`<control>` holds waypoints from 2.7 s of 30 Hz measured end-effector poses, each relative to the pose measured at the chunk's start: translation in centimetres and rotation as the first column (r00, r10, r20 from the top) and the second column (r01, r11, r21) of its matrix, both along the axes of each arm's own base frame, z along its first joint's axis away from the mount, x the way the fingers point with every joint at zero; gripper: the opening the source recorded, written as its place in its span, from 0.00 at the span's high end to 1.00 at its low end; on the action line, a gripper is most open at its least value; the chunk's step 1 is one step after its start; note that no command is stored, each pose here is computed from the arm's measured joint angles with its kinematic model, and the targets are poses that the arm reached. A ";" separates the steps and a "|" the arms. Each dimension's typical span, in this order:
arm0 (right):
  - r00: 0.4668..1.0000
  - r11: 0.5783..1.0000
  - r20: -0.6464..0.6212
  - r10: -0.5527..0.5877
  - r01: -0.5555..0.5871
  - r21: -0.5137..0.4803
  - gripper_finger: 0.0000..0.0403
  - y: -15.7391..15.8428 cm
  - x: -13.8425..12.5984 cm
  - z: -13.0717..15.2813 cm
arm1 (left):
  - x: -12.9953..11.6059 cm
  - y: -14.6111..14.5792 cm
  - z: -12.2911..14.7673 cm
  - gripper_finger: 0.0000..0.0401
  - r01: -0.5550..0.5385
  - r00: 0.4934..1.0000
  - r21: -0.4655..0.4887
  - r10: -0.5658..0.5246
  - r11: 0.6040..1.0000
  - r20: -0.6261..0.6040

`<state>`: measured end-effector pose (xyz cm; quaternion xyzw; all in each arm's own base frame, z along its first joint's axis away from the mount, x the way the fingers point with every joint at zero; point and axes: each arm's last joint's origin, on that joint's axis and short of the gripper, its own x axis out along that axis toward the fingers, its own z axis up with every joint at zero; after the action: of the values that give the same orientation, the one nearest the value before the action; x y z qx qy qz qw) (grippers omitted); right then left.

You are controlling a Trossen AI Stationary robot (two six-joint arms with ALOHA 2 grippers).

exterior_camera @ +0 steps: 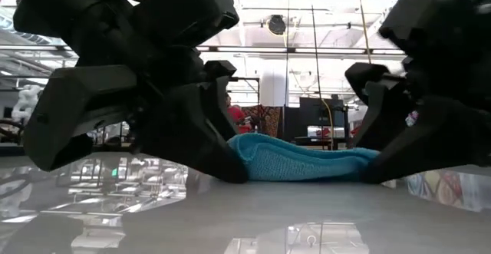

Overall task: Roll towel
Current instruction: Roll the blue towel

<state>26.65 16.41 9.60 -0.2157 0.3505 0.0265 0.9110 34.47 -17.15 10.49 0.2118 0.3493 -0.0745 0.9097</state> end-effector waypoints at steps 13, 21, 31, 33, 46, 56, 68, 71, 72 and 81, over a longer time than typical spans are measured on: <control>0.976 0.856 -0.169 -0.140 0.205 0.474 0.99 -2.8 1.3 1.1 | 0.1 0.7 0.5 0.99 -0.199 0.979 -0.163 0.202 0.966 0.005; 0.951 0.686 -0.284 -0.121 0.286 0.669 0.99 -5.2 1.8 3.0 | 0.7 2.2 1.8 0.99 -0.307 0.951 -0.434 0.292 0.847 -0.101; 0.915 0.549 -0.393 -0.091 0.375 0.747 0.98 -7.7 2.5 3.1 | 0.8 3.4 0.9 0.98 -0.406 0.914 -0.529 0.319 0.745 -0.252; 0.919 0.535 -0.391 -0.057 0.359 0.765 0.96 -7.8 2.5 3.2 | 0.9 3.4 0.9 0.97 -0.404 0.914 -0.543 0.307 0.736 -0.264; 0.979 0.726 -0.174 0.109 0.041 0.687 0.58 -6.9 1.1 6.9 | 1.2 4.0 1.0 0.97 -0.397 0.917 -0.594 0.265 0.700 -0.300; 0.938 0.941 -0.079 0.337 -0.333 0.064 0.56 -1.0 -1.7 5.7 | 1.6 4.7 1.1 0.96 -0.408 0.913 -0.623 0.282 0.667 -0.295; 0.878 0.819 -0.158 0.452 -0.479 -0.317 0.58 1.1 -2.0 2.9 | 1.7 4.8 1.1 0.96 -0.426 0.905 -0.642 0.290 0.637 -0.312; 0.878 0.800 -0.172 0.447 -0.479 -0.363 0.60 1.3 -1.5 2.7 | 1.7 4.8 1.1 0.96 -0.426 0.905 -0.644 0.290 0.636 -0.313; 0.874 0.791 -0.178 0.452 -0.485 -0.372 0.61 1.4 -1.3 2.6 | 1.7 4.8 1.2 0.96 -0.426 0.905 -0.646 0.290 0.633 -0.313; 0.903 0.834 -0.227 0.365 -0.425 -0.352 0.65 0.2 0.1 1.7 | 1.8 4.8 1.3 0.96 -0.416 0.909 -0.663 0.277 0.623 -0.310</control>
<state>26.71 16.59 11.32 -0.4593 0.3637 0.1597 0.7945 36.26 -12.34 11.76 -0.2383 0.4061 -0.0456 0.8810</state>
